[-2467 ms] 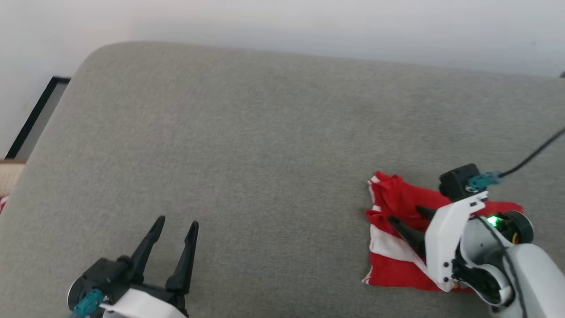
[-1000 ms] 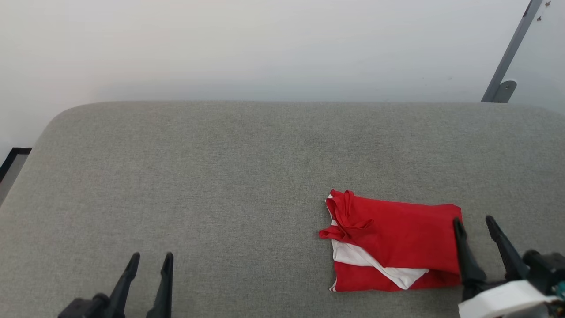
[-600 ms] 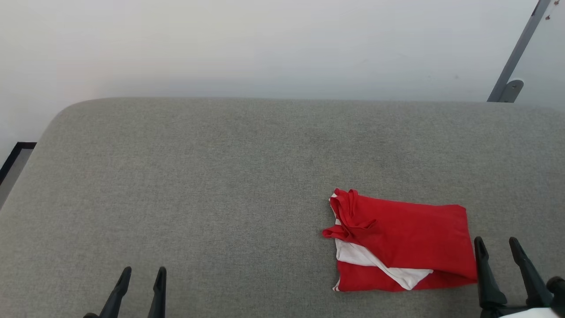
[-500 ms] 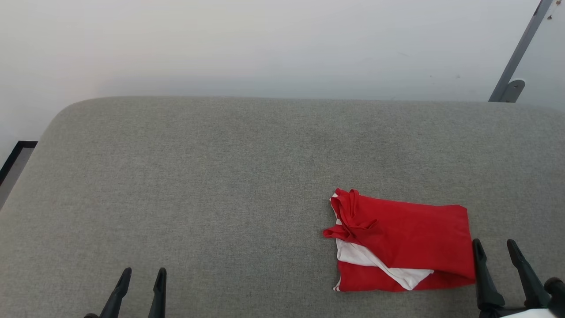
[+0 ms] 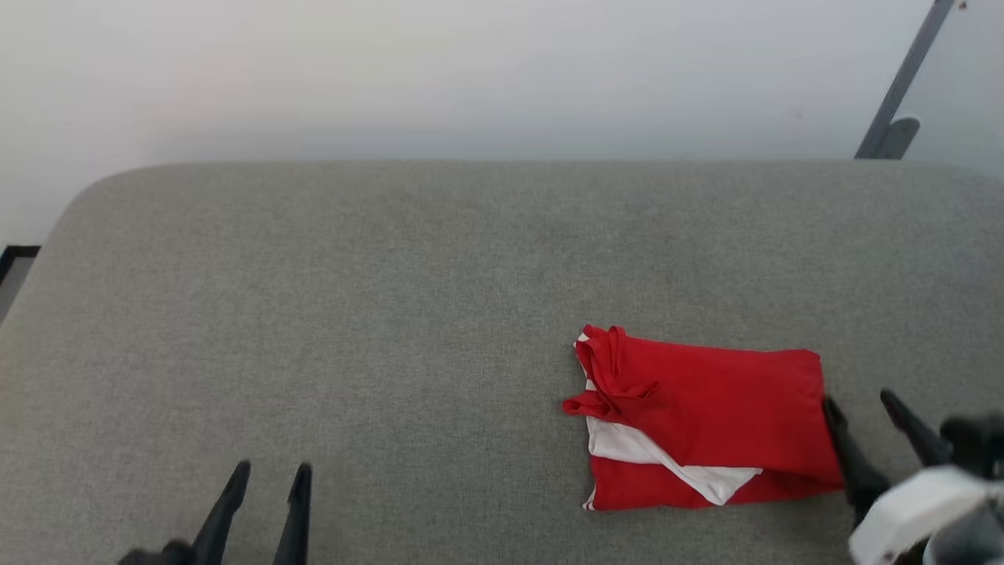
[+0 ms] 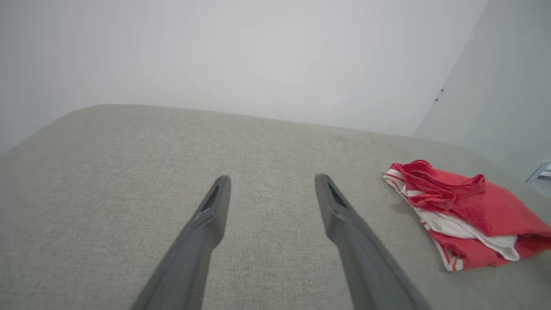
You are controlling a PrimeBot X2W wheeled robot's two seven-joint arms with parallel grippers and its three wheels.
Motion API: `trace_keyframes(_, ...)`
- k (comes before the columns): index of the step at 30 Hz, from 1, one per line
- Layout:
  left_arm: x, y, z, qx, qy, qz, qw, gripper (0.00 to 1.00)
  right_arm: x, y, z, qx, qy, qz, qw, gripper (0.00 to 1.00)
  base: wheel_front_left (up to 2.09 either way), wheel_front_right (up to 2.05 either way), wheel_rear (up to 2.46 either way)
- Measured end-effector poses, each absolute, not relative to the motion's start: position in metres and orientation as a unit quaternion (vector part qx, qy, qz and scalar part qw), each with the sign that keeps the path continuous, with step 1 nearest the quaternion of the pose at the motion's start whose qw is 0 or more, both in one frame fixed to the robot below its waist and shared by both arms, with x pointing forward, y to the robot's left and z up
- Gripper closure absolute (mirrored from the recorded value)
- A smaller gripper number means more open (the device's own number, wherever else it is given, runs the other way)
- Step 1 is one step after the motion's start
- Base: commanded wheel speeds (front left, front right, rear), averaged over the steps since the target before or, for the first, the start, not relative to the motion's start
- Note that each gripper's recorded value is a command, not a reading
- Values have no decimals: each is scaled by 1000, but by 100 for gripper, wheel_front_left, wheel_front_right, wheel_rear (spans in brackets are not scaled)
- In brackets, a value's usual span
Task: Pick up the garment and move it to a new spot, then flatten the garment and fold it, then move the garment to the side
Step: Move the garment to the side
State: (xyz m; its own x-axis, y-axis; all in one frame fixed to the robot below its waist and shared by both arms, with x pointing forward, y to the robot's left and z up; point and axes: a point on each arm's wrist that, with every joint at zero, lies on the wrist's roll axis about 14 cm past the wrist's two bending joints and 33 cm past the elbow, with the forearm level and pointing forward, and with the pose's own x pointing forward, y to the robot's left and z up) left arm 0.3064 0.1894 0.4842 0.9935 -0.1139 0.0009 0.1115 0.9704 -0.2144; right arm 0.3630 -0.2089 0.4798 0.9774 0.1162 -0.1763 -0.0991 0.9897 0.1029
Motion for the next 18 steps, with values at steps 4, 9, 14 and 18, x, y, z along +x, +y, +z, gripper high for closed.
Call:
trace_keyframes(4, 321, 183, 486, -111, 5, -72, 991, 0, 383, -226, 476, 14, 154, 58, 986, 0, 0, 0, 0)
trace_keyframes(9, 337, 177, 482, -110, 13, -86, 990, 0, 393, -237, 446, -6, 283, 65, 957, 0, 0, 0, 0)
trace_keyframes(14, 351, 172, 473, -115, 28, -96, 988, 0, 403, -227, 420, 10, 385, 91, 918, 0, 0, 0, 0)
trace_keyframes(18, 359, 172, 470, -112, 32, -99, 988, 0, 400, -221, 399, 24, 434, 95, 896, 0, 0, 0, 0)
